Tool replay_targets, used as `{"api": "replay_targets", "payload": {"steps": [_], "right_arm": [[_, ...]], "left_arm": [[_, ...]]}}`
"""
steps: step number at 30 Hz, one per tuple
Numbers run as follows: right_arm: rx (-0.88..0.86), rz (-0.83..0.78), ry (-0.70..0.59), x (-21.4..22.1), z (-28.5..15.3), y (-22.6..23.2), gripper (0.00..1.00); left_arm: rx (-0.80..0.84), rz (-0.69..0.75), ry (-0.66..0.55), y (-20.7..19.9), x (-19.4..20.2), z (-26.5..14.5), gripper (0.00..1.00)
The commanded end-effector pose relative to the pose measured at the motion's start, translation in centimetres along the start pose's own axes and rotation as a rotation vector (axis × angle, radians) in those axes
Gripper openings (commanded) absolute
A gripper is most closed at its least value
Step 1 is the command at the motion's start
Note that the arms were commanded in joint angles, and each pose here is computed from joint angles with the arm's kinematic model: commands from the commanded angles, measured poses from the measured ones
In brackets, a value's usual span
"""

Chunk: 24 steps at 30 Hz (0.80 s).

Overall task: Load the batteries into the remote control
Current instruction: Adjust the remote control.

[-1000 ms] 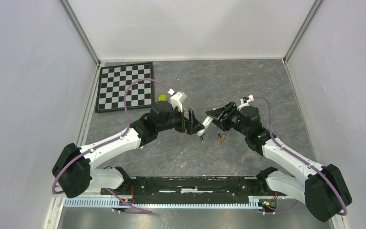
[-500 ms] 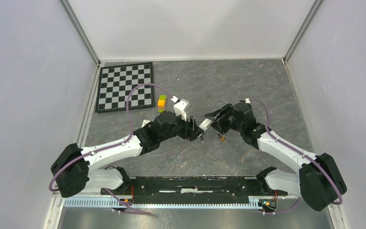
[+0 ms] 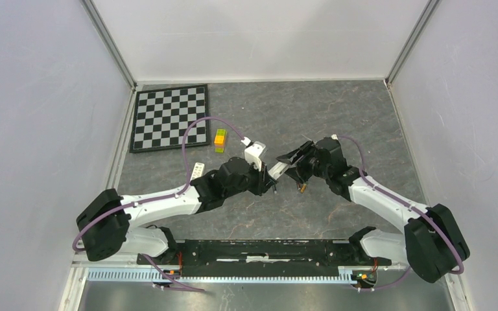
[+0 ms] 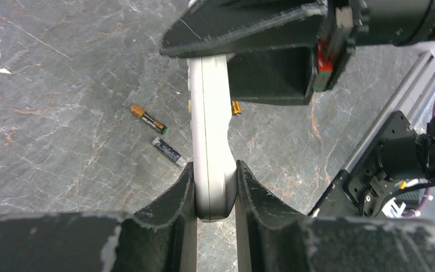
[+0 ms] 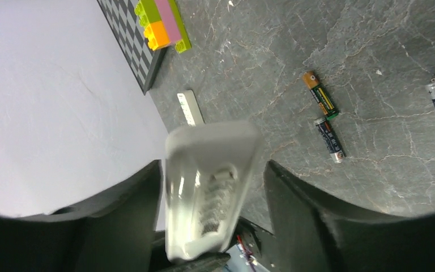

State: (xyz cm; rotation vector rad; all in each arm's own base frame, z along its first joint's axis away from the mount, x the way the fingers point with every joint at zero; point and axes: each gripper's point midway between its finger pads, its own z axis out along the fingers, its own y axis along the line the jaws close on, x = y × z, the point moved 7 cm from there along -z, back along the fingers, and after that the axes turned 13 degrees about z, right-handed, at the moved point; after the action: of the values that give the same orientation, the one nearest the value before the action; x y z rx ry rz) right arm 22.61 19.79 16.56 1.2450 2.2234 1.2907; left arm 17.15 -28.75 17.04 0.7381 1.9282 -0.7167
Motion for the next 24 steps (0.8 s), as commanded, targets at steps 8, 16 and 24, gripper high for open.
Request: {"api": "replay_targets", "payload": {"steps": [8,16,24], "right_arm": [[-0.351,-0.508,0.129,-0.2,-2.5,1.4,0.98],[-0.324,-0.894,0.028,-2.1,-4.3,0.4,0.77],[-0.272,-0.992,0.170,-0.6,-5.0,-0.9,0.58]], "left_arm": [[0.089,-0.032,0.008,0.3,-2.9,-1.4,0.02],[0.239,-0.269,0.156,1.2,-3.0,-1.9,0.02],[0.331,-0.465,0.387,-0.1,-1.0,-1.7,0.02]]}}
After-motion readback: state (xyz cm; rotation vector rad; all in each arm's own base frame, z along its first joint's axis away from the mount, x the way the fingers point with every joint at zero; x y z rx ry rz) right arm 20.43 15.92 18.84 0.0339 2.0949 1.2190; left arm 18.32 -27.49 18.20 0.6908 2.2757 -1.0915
